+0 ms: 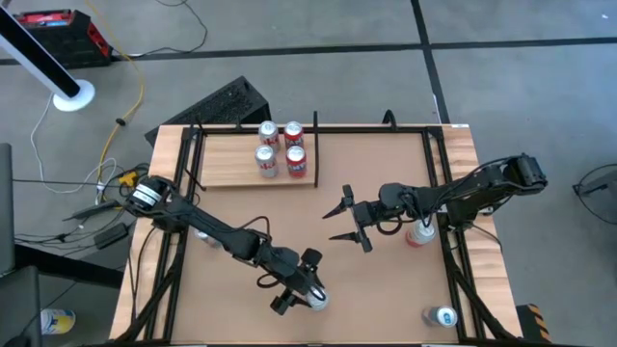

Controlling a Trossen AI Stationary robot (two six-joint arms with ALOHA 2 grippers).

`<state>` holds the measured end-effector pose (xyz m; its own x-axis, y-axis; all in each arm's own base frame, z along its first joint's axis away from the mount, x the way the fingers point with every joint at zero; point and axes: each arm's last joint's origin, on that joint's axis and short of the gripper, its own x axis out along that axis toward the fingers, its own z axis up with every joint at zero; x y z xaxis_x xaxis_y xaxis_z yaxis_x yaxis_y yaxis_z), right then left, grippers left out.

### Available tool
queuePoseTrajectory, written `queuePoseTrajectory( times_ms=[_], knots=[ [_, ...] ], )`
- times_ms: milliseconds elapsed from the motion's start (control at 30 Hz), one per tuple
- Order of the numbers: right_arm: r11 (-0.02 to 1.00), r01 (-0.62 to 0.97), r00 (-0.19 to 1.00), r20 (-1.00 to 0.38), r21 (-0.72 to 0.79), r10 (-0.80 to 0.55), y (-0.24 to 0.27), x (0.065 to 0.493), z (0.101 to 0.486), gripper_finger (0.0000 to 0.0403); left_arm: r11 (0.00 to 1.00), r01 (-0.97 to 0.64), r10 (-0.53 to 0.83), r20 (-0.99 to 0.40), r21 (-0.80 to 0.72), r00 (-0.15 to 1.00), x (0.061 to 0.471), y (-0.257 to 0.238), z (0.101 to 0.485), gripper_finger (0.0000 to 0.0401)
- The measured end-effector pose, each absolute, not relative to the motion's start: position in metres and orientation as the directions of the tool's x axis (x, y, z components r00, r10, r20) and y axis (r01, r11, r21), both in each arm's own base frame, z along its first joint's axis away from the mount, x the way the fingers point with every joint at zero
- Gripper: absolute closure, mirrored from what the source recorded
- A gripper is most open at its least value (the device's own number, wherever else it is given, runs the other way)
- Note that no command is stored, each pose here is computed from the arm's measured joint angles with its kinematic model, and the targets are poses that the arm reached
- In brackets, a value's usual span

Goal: Place canned beverage on shelf
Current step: Put the bottom pink-white soda can on the shelf

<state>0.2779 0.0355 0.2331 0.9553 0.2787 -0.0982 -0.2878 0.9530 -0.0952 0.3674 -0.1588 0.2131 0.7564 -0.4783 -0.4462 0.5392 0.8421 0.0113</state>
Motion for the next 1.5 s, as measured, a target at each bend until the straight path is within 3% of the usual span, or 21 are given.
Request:
queuePoseTrajectory(
  times_ms=[267, 500, 633, 867, 1133, 1500],
  knots=[
    [0.953, -0.290, 0.953, -0.118, -0.091, 0.278, 0.035, 0.278, 0.231, 0.0106, 0.864, 0.500, -0.425, -0.452, 0.056, 0.785, 0.341, -0.146, 0.260, 0.0172],
    [0.953, -0.290, 0.953, -0.116, -0.083, 0.279, 0.036, 0.278, 0.231, 0.0106, 0.922, 0.361, -0.228, -0.551, 0.144, 0.803, 0.299, -0.116, 0.297, 0.0172],
    [0.954, -0.290, 0.953, -0.113, -0.080, 0.280, 0.036, 0.278, 0.232, 0.0106, 0.958, 0.223, -0.099, -0.522, 0.180, 0.847, 0.264, -0.084, 0.310, 0.0172],
    [0.954, -0.289, 0.954, -0.112, -0.074, 0.280, 0.036, 0.278, 0.232, 0.0106, 0.971, -0.100, 0.196, -0.486, 0.217, 0.852, 0.185, -0.018, 0.298, 0.0172],
    [0.952, -0.284, 0.958, -0.080, -0.114, 0.276, 0.035, 0.278, 0.235, 0.0106, 0.883, -0.389, 0.463, -0.358, 0.262, 0.811, 0.124, 0.032, 0.297, 0.0172],
    [0.953, -0.280, 0.959, -0.075, -0.118, 0.273, 0.034, 0.278, 0.235, 0.0106, 0.858, -0.472, 0.506, -0.492, 0.203, 0.709, 0.118, 0.081, 0.282, 0.0172]
  ],
)
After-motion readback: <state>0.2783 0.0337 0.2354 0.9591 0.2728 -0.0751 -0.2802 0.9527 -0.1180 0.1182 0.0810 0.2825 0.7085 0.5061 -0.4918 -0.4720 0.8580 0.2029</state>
